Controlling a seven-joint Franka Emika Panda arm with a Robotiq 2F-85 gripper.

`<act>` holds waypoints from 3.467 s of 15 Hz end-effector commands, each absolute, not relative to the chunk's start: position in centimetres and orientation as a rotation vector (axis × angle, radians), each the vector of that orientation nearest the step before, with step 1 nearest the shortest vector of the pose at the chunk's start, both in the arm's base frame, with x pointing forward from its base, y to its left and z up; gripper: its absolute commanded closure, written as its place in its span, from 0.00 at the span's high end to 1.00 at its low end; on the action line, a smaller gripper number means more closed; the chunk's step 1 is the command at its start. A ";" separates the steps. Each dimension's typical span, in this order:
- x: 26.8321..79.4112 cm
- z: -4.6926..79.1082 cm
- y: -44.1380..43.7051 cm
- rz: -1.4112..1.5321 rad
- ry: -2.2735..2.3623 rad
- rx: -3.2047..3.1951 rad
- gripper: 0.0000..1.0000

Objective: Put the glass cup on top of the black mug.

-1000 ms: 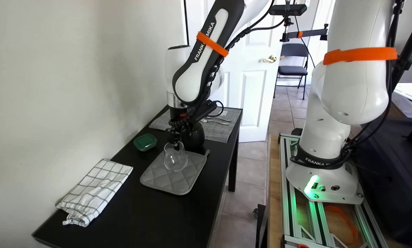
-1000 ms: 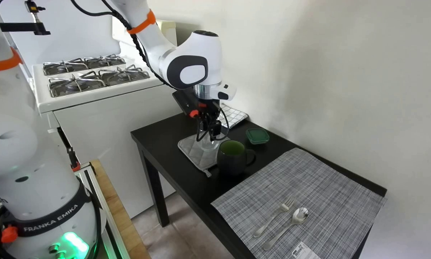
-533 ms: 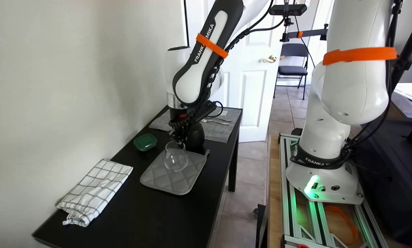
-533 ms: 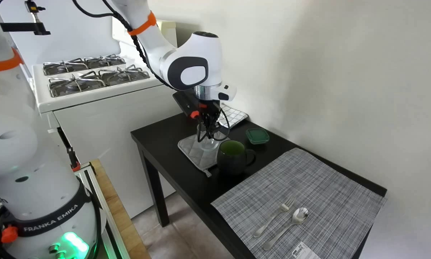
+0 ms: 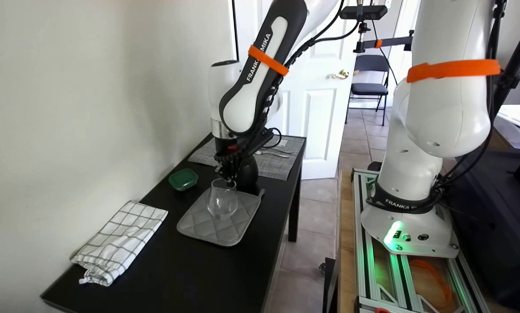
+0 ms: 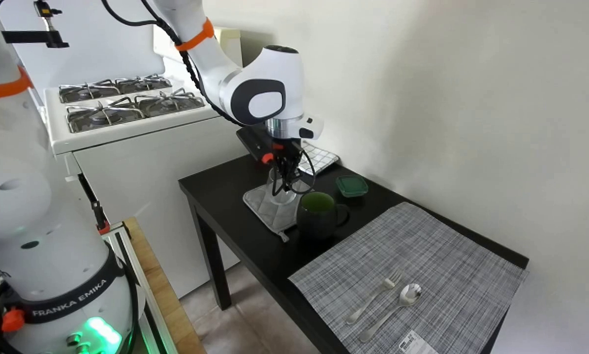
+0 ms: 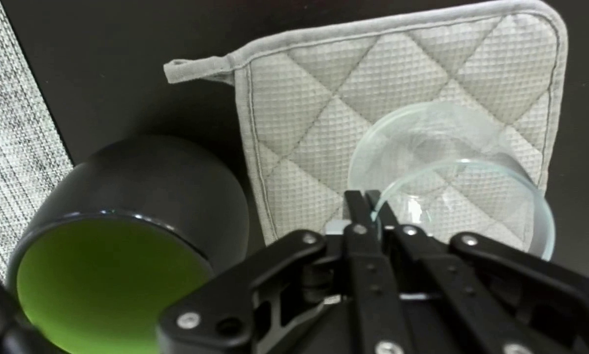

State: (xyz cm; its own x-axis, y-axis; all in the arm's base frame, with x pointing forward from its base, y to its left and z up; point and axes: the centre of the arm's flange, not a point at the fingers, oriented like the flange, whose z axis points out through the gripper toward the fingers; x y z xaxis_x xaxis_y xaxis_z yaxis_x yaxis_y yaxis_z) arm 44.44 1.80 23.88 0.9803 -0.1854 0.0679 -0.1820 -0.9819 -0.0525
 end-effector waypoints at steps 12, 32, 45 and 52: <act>44.3 37.8 0.8 -0.199 0.232 -3.098 0.01; 43.7 36.9 -10.7 -0.027 0.312 -3.314 0.01; 45.8 34.9 -10.0 -0.067 0.283 -3.289 0.01; 46.1 34.1 -9.0 -0.040 0.267 -3.283 0.01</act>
State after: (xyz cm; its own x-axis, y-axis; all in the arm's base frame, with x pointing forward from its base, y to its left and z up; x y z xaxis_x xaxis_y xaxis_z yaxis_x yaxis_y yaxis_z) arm 45.74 -9.56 34.42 0.9869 -0.1575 0.0347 -0.1611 -0.9738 0.1603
